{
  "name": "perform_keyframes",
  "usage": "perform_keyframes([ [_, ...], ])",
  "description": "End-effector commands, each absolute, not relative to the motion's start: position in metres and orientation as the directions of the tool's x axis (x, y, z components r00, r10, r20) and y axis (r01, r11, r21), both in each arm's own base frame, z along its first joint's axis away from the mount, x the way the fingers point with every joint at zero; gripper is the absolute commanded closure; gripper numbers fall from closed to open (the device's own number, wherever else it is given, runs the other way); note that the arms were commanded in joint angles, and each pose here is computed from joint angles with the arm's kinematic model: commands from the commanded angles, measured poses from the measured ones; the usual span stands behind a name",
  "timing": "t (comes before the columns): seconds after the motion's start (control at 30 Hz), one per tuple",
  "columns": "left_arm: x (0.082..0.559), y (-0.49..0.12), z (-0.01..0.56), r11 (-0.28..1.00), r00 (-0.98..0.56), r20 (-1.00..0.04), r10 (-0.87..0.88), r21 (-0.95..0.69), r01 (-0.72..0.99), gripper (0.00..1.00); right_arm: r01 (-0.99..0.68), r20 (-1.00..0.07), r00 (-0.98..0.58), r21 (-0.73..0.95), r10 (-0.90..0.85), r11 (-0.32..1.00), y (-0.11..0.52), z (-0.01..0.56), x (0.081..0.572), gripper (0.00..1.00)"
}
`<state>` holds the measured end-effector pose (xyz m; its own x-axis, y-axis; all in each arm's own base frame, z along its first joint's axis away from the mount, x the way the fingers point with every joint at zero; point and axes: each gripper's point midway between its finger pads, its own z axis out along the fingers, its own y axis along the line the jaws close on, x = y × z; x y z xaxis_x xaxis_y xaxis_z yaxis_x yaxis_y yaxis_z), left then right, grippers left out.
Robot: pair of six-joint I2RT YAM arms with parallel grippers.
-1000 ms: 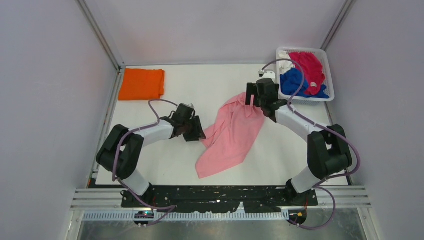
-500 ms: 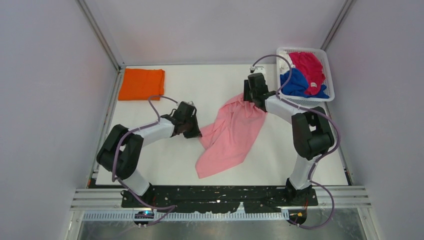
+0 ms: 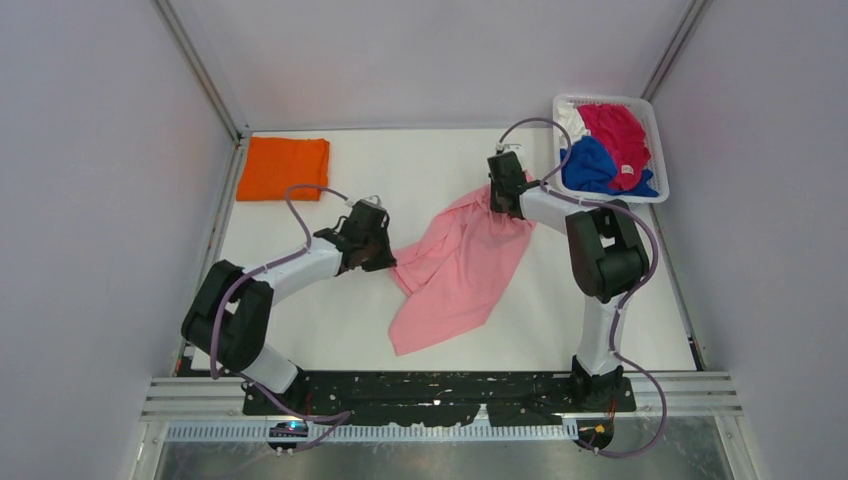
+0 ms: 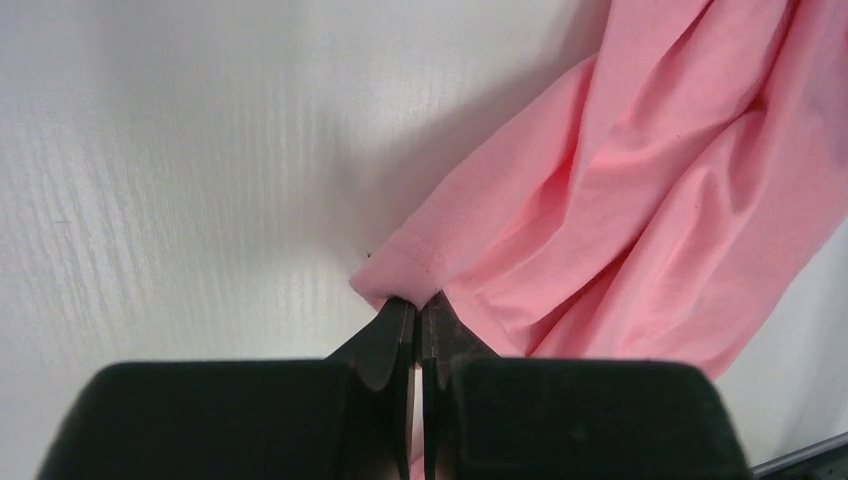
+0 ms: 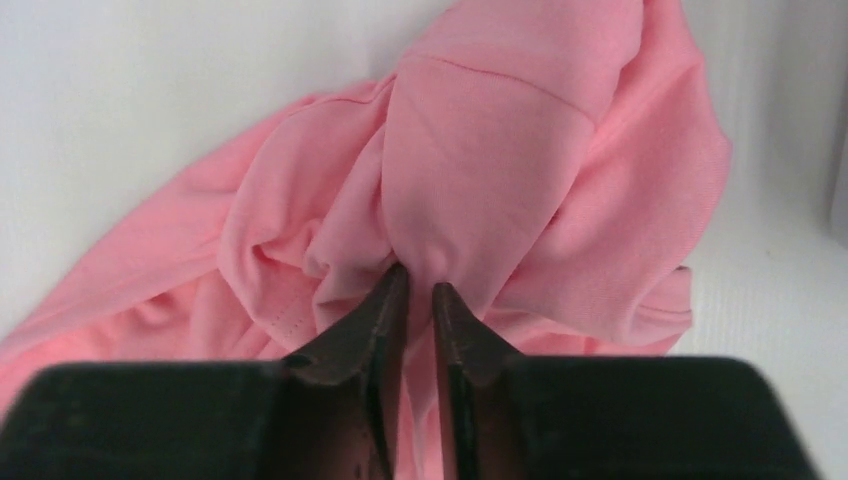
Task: Fold and stack the t-shirts
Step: Flatten out the tshirt
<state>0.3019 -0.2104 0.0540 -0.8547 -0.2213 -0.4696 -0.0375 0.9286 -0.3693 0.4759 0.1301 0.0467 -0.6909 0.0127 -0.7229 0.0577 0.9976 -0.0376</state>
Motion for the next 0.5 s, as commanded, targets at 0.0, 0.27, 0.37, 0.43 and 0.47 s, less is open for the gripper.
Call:
perform_keyframes([
  [0.0,0.315,-0.202,0.084,0.939,-0.799,-0.557,-0.226,-0.343,-0.027,1.00,0.111,-0.782,-0.621,-0.024,0.051,0.993,0.128,0.078,0.490,0.86],
  [0.27,0.315,-0.158,0.178,0.942,-0.585,-0.752,-0.302,-0.330,-0.061,1.00,0.173,-0.948,-0.282,0.100,0.147,0.980,0.092,0.243,0.443,0.95],
  [0.37,0.303,-0.136,0.227,0.931,-0.461,-0.817,-0.346,-0.361,-0.058,1.00,0.139,-0.966,-0.177,0.165,0.188,0.976,0.083,0.286,0.411,0.95],
  [0.43,0.292,-0.121,0.262,0.920,-0.364,-0.851,-0.377,-0.389,-0.045,1.00,0.088,-0.971,-0.099,0.209,0.218,0.974,0.080,0.323,0.388,0.95],
  [0.47,0.285,-0.115,0.279,0.913,-0.319,-0.863,-0.393,-0.406,-0.027,1.00,0.049,-0.970,-0.050,0.234,0.237,0.971,0.079,0.347,0.372,0.95],
])
